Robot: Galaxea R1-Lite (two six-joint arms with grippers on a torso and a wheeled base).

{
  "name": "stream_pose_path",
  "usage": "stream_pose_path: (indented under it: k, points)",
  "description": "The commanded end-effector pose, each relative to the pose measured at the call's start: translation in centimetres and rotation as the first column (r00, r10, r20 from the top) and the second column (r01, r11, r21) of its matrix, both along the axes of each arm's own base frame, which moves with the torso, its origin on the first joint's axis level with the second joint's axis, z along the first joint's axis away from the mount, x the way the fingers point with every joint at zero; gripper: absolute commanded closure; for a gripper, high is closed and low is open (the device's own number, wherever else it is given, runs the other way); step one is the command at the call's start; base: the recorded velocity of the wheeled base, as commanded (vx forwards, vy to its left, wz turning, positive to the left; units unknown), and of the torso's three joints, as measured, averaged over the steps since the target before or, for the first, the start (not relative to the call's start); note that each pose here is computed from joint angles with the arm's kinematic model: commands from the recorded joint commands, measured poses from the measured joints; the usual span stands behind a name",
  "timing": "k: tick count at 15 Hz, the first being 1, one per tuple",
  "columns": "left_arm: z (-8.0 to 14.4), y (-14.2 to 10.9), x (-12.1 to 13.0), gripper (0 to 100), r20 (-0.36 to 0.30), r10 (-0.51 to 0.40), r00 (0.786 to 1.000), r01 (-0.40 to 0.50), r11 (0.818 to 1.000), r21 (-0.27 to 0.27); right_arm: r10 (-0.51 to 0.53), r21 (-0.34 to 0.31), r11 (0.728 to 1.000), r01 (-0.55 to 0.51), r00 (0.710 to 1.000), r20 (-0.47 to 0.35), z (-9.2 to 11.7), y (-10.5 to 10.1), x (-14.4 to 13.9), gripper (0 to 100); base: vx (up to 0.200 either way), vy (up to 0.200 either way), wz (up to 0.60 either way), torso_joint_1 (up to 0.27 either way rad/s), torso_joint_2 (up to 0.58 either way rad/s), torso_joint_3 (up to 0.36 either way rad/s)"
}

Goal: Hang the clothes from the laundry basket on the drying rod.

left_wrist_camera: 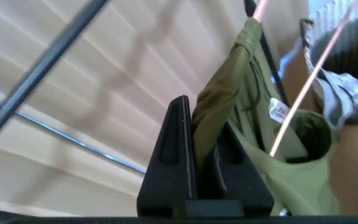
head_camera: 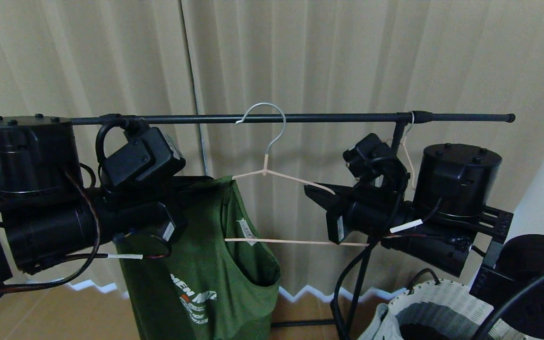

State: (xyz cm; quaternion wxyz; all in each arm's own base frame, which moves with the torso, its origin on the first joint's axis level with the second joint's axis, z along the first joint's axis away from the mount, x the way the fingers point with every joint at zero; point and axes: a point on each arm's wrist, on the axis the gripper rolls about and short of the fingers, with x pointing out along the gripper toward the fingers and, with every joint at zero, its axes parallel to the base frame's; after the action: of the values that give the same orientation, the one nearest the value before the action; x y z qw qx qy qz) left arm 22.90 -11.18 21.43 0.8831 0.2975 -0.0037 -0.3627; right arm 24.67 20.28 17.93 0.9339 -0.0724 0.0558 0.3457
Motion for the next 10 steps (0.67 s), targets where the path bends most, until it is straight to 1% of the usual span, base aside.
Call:
stream_pose_path:
  k: [1,2,4,5,7,8,9,10]
  points:
    - [-0.4,0.1,-0.1,100,0.012,0.006,1.0,-0.006,1.0,-0.007,0.0,-0.004,1.0,0.0,1.0,-0.003,-0.1,0.0,0.0,100,0.0,0.0,0.0,0.0,0.0,0.0]
    - [-0.7,0.2,-0.1,100,0.026,0.016,1.0,-0.016,1.0,-0.012,-0.002,-0.005,1.0,0.002,1.0,-0.004,-0.2,0.0,0.0,0,0.0,0.0,0.0,0.0,0.0,0.0]
    - [-1.0,0.8,-0.1,100,0.031,0.093,0.995,-0.093,0.996,-0.002,-0.012,0.001,1.0,0.012,1.0,0.005,0.2,-0.3,-0.1,0,0.0,0.0,0.0,0.0,0.0,0.0]
    - [-1.2,1.3,0.1,100,0.032,0.183,0.983,-0.183,0.983,0.012,-0.026,0.002,1.0,0.026,1.0,0.008,0.3,-0.8,-0.2,0,0.0,0.0,0.0,0.0,0.0,0.0]
    - [-1.8,2.0,0.1,100,0.027,0.33,0.943,-0.331,0.943,0.042,-0.031,-0.009,0.999,0.031,1.0,-0.007,0.0,-1.7,-1.1,0,0.0,0.0,0.0,0.0,0.0,0.0]
    - [-1.8,2.1,0.1,100,0.021,0.377,0.926,-0.377,0.926,0.034,-0.032,-0.019,0.999,0.032,0.999,-0.018,-0.4,-2.1,-1.5,0,0.0,0.0,0.0,0.0,0.0,0.0]
    - [-1.7,1.9,0.2,100,-0.011,0.41,0.912,-0.41,0.912,-0.014,-0.027,-0.043,0.999,0.025,0.998,-0.05,-1.5,-2.5,-2.1,0,0.0,0.0,0.0,0.0,0.0,0.0]
    - [-1.6,1.9,0.2,100,-0.019,0.41,0.912,-0.41,0.911,-0.029,-0.026,-0.044,0.999,0.024,0.998,-0.053,-1.8,-2.6,-2.2,0,0.0,0.0,0.0,0.0,0.0,0.0]
